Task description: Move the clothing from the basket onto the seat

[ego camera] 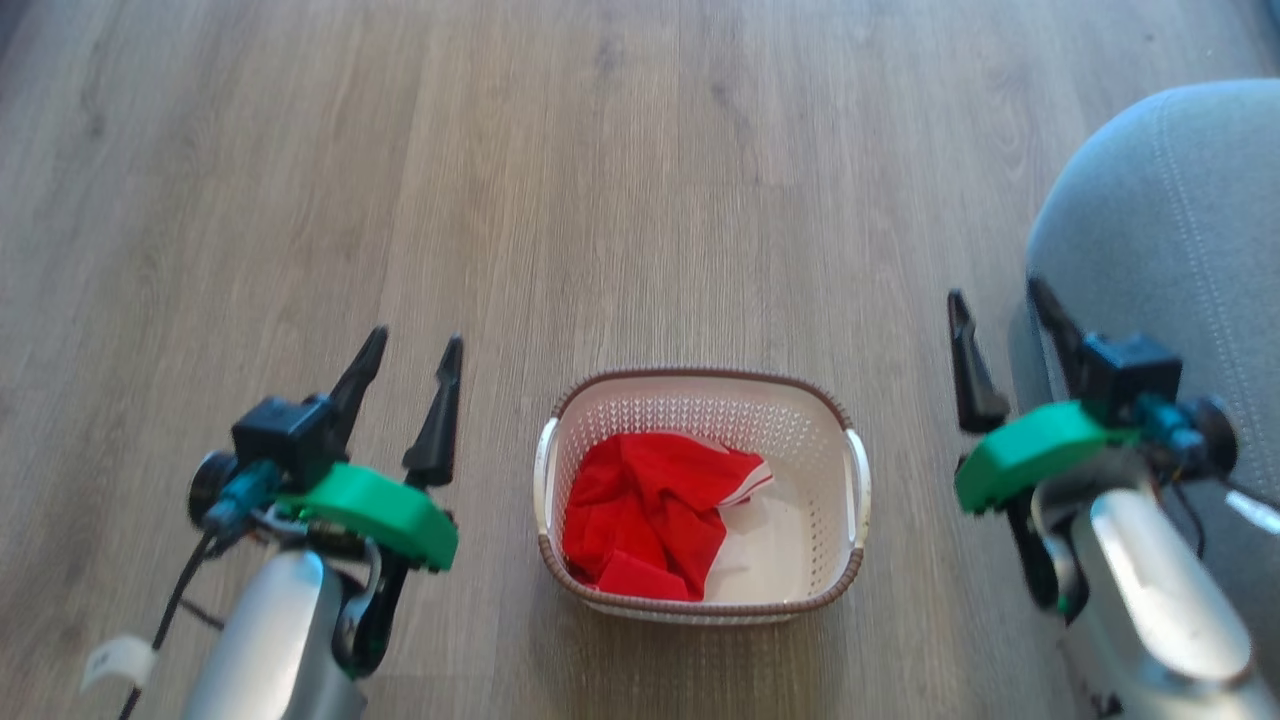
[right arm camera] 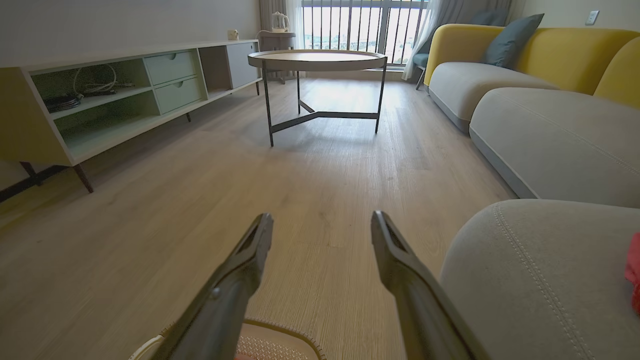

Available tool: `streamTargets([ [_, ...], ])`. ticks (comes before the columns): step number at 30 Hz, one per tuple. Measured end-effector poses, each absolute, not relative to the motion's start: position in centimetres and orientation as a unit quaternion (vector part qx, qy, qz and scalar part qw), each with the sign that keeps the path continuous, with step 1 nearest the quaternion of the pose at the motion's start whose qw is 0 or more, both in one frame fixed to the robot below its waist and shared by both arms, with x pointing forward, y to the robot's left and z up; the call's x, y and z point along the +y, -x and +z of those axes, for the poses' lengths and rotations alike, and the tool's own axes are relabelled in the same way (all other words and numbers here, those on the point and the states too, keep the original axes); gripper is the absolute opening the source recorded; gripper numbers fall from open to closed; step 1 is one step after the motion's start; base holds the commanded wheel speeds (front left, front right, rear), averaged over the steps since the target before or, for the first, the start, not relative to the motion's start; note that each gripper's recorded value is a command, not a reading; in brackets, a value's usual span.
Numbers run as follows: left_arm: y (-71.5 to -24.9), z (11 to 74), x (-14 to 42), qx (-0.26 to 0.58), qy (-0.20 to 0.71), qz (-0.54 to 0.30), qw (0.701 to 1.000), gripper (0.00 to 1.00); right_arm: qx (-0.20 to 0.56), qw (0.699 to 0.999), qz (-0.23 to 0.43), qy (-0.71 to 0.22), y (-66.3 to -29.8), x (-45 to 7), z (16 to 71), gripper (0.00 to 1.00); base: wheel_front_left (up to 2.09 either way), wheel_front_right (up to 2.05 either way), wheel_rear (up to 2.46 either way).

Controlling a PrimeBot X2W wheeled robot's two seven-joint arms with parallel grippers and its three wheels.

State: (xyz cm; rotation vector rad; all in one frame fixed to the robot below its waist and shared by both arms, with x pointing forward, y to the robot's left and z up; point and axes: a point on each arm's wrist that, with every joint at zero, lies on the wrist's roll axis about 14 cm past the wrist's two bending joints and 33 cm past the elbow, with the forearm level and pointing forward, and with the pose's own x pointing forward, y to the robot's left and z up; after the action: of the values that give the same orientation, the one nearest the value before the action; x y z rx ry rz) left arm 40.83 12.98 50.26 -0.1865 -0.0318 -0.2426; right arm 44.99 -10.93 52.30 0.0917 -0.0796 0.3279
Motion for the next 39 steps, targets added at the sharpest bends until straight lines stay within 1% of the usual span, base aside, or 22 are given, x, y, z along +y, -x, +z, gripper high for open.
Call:
streamTargets([
  [8,-39.1,49.8,15.3,-0.016,0.092,-0.075,0.993,1.0,-0.01,0.99,0.121,-0.073,-42.1,-12.6,49.9,1.0,0.0,0.0,0.0],
  [14,-38.1,49.1,15.4,-0.009,0.085,-0.069,0.994,1.0,-0.001,0.992,0.097,-0.083,-40.0,-13.6,49.1,1.0,0.0,0.0,0.0],
  [18,-37.6,48.8,15.5,-0.005,0.084,-0.065,0.994,1.0,-0.011,0.993,0.085,-0.086,-39.5,-14.2,49.6,1.0,0.0,0.0,0.0],
  [25,-37.2,48.4,15.2,0.0,0.083,-0.064,0.994,1.0,0.0,0.994,0.065,-0.088,-38.4,-15.3,48.6,1.0,0.0,0.0,0.0],
  [30,-36.8,47.7,15.2,0.01,0.081,-0.064,0.995,1.0,-0.004,0.995,0.052,-0.088,-38.3,-16.0,48.8,1.0,0.0,0.0,0.0],
  [39,-37.0,47.3,15.0,0.015,0.083,-0.065,0.994,1.0,-0.006,0.995,0.048,-0.089,-38.3,-16.3,48.8,1.0,0.0,0.0,0.0],
])
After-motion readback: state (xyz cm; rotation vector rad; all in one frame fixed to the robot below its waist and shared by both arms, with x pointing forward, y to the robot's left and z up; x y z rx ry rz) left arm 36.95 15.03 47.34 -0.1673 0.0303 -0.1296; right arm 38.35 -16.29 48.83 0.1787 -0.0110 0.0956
